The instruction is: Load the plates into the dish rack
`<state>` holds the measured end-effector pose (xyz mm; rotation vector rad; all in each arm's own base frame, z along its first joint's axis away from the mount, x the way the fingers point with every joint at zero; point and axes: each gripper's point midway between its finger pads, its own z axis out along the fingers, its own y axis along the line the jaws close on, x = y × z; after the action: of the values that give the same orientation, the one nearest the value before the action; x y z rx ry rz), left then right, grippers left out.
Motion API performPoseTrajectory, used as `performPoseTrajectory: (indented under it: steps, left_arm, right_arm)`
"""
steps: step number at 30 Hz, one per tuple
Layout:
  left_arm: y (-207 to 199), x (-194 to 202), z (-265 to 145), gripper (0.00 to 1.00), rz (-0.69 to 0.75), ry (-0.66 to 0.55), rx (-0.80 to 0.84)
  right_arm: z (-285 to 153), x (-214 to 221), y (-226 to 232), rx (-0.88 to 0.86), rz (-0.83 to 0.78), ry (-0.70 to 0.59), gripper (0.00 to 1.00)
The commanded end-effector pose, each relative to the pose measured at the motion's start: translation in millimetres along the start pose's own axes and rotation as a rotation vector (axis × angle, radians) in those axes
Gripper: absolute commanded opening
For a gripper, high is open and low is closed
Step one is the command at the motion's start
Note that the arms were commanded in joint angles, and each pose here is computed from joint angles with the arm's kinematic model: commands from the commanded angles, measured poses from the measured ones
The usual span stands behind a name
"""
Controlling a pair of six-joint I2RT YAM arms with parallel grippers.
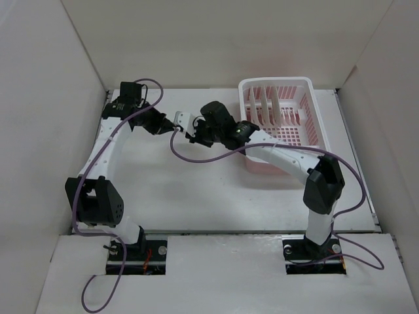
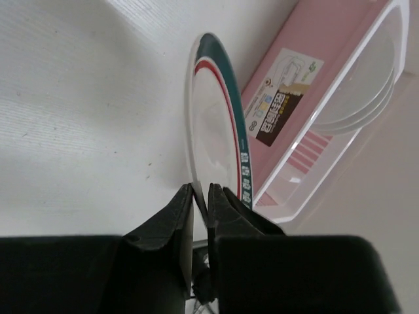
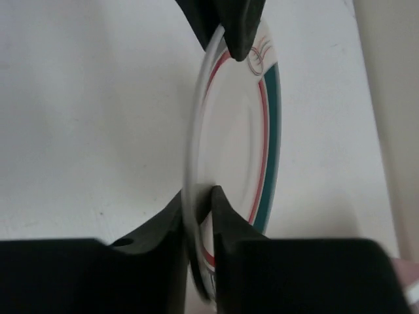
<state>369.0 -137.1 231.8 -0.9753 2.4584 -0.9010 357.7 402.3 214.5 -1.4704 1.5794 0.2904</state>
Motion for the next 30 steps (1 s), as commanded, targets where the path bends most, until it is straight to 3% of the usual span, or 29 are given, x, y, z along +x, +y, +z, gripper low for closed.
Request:
performPoseTrajectory:
  steps: [1, 3, 8, 9, 10, 11, 13, 15, 20, 24, 30]
  left_arm:
    - [-10, 6, -23, 0.00, -0.001, 0.000, 0.071]
    - [-15, 2, -27, 0.00, 0.005, -0.010, 0.105]
    - [-28, -9, -31, 0.03, 0.033, -0.047, 0.226]
    - [-44, -9, -33, 0.26, 0.064, -0.039, 0.312]
    - [-49, -7, -36, 0.40, 0.069, -0.035, 0.344]
    - [-56, -14, -40, 0.99, 0.097, -0.067, 0.396]
    - [-57, -19, -43, 1.00, 0.122, -0.104, 0.397]
    - [-60, -29, -47, 1.00, 0.164, -0.166, 0.389]
    - [-35, -48, -40, 1.00, 0.296, -0.347, 0.186]
    - [-11, -48, -29, 1.00, 0.383, -0.417, 0.060]
    - [25, -32, 0, 1.00, 0.412, -0.361, -0.009]
  right_arm:
    - [-3, -30, -10, 0.038, 0.017, -0.085, 0.13]
    - [-5, -32, -8, 0.045, 0.013, -0.082, 0.04]
    - [-28, -48, -17, 0.106, 0.022, -0.126, 0.00]
    - [-34, -54, -20, 0.118, 0.030, -0.147, 0.00]
    - [-37, -52, -25, 0.152, 0.032, -0.138, 0.00]
    - [-56, -66, -38, 0.221, 0.094, -0.191, 0.00]
    - [-63, -60, -53, 0.257, 0.133, -0.187, 0.00]
    - [-88, -74, -73, 0.312, 0.248, -0.266, 0.00]
    - [-156, -66, -135, 0.432, 0.525, -0.395, 0.00]
    - [-224, -16, -192, 0.585, 0.686, -0.432, 0.00]
    - [-288, 69, -232, 0.783, 0.773, -0.382, 0.00]
